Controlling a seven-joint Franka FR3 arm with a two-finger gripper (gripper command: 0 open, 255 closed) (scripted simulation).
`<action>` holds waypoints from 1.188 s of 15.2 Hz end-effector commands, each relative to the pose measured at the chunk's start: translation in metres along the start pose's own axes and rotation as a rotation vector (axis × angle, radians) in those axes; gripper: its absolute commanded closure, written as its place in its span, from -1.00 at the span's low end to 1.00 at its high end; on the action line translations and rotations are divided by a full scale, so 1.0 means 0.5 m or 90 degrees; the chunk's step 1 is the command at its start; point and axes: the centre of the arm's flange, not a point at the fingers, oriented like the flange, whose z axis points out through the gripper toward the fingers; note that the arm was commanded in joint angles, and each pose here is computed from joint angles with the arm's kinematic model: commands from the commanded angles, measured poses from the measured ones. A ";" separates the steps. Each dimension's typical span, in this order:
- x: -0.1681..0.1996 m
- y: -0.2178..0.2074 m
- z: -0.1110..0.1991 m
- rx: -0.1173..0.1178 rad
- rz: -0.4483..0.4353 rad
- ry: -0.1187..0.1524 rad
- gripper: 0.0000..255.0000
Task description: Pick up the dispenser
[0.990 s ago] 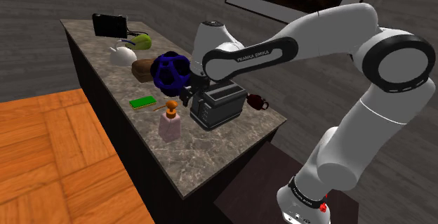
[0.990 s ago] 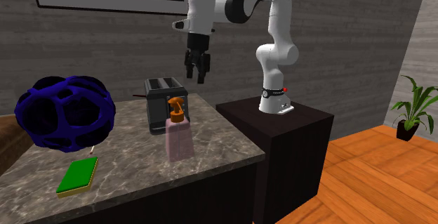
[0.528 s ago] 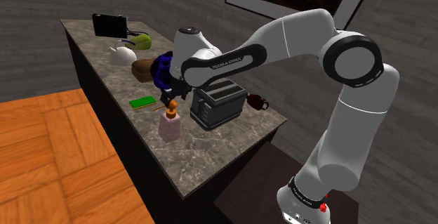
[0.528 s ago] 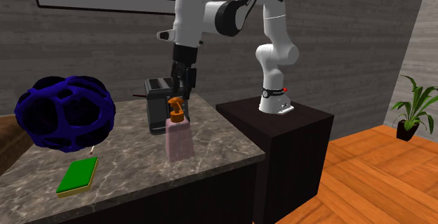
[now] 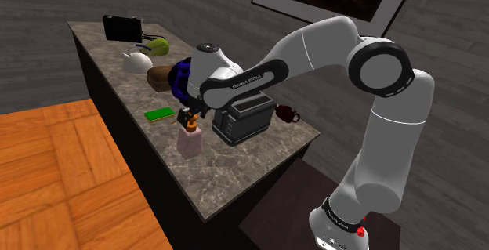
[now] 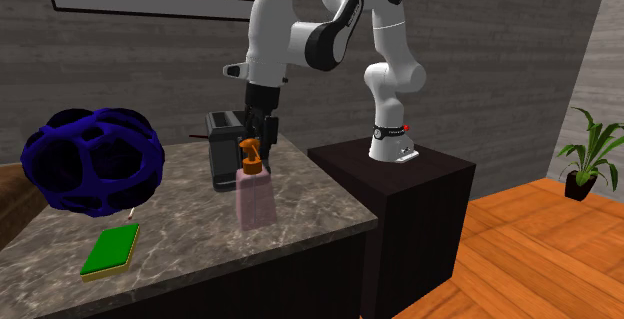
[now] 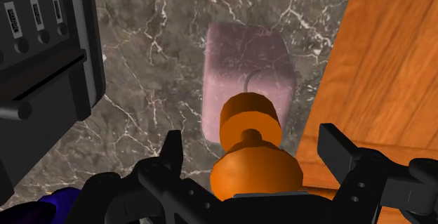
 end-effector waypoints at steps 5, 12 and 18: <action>0.000 -0.002 0.005 0.000 0.000 0.000 1.00; 0.001 0.000 -0.005 0.000 0.000 0.000 1.00; 0.012 0.003 -0.068 0.000 0.000 0.000 1.00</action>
